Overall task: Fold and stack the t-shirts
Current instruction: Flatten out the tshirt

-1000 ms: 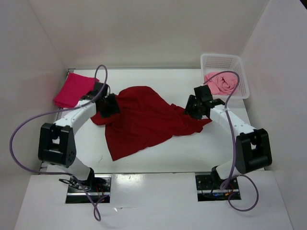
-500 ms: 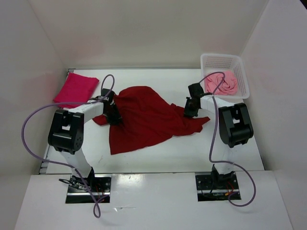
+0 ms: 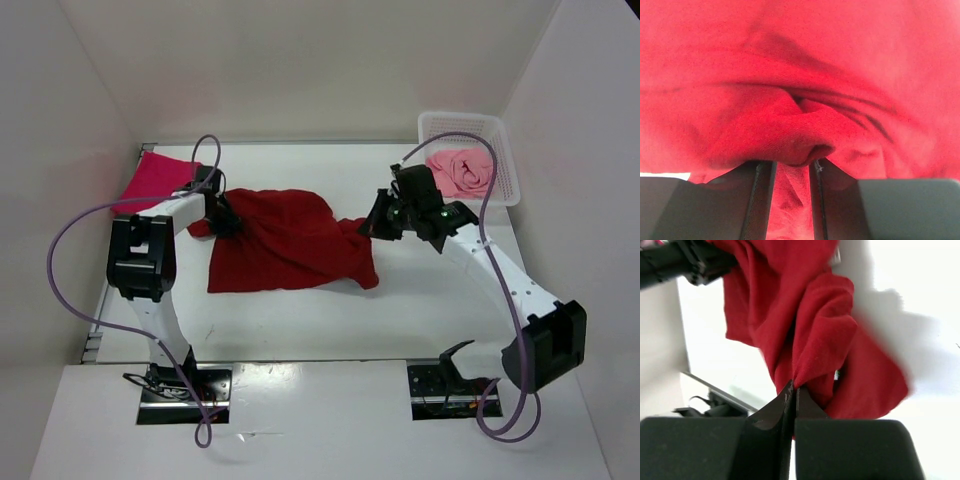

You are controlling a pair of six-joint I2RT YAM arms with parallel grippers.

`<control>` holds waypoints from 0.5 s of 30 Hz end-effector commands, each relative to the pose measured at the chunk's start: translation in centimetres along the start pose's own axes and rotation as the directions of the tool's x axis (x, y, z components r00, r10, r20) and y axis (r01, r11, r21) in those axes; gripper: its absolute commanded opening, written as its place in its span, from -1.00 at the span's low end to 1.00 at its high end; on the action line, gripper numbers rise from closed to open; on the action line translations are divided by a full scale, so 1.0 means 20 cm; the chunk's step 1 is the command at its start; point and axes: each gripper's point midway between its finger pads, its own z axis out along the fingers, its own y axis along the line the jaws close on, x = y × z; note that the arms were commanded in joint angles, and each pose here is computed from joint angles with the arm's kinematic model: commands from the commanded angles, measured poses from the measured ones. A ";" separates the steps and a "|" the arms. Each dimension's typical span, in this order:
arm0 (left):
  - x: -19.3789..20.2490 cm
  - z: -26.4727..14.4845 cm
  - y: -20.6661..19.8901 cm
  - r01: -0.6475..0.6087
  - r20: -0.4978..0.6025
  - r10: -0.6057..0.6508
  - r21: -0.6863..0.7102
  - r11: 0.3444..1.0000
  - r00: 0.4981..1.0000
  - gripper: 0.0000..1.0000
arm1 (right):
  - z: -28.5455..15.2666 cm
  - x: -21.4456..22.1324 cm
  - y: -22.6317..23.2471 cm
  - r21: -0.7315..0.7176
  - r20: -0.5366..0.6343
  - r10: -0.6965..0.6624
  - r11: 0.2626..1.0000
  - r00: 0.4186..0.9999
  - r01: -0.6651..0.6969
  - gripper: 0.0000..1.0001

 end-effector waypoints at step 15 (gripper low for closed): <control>-0.13 -0.02 0.08 -0.013 0.065 0.017 -0.066 0.998 0.998 -0.12 | 0.25 -0.23 -0.30 0.083 0.021 0.166 0.982 0.986 -0.167 -1.00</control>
